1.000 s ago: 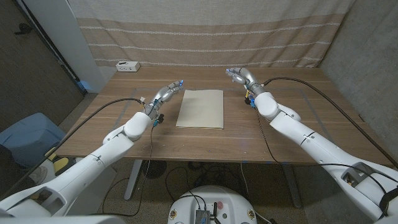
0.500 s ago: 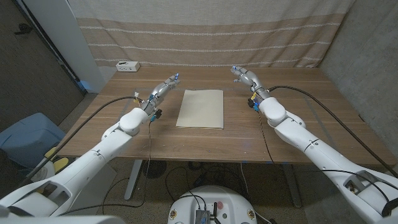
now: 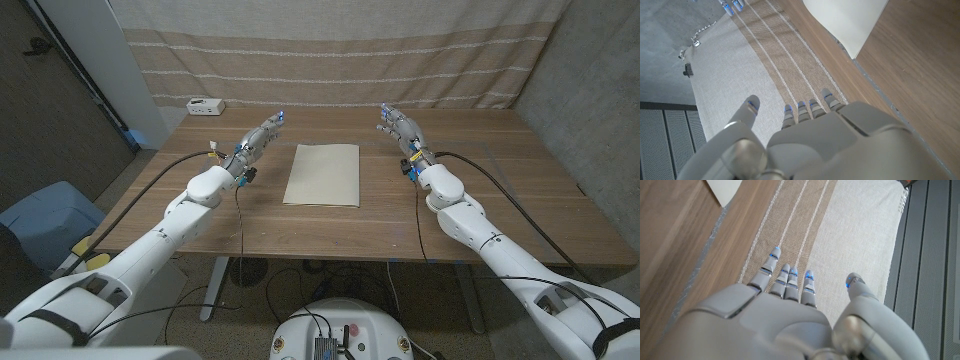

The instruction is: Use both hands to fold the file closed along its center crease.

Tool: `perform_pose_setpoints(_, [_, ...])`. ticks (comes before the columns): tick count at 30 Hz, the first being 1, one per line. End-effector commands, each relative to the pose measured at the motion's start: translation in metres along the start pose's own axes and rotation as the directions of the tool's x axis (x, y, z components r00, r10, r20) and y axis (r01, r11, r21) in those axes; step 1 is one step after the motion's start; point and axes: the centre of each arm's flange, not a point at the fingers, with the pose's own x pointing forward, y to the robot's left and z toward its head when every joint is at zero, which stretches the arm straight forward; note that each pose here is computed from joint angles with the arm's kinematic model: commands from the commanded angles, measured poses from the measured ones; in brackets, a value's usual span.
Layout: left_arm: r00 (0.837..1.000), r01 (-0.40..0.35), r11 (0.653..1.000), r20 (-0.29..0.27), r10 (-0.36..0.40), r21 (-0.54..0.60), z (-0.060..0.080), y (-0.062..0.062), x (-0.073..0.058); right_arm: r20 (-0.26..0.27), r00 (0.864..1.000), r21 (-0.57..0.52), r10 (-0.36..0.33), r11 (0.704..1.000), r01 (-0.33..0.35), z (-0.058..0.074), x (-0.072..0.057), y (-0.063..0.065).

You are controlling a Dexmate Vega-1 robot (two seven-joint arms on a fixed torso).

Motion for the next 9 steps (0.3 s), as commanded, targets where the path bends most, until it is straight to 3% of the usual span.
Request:
perform_pose_setpoints(1, [1.000, 0.019, 0.999, 0.009, -0.018, -0.031, -0.007, 0.011, 0.003, 0.061, 0.991, 0.155, -0.117, 0.982, 0.106, -0.008, -0.014, -0.008])
perform_pose_setpoints(6, [1.000, 0.005, 0.999, -0.026, -0.006, -0.048, -0.017, 0.014, 0.001, 0.063, 0.992, 0.158, -0.111, 0.982, 0.100, -0.009, -0.019, 0.008])
perform_pose_setpoints(9, [0.999, -0.002, 0.998, -0.033, 0.000, -0.063, -0.020, 0.015, 0.000, 0.108, 0.988, 0.170, -0.115, 0.981, 0.096, -0.003, -0.019, 0.014])
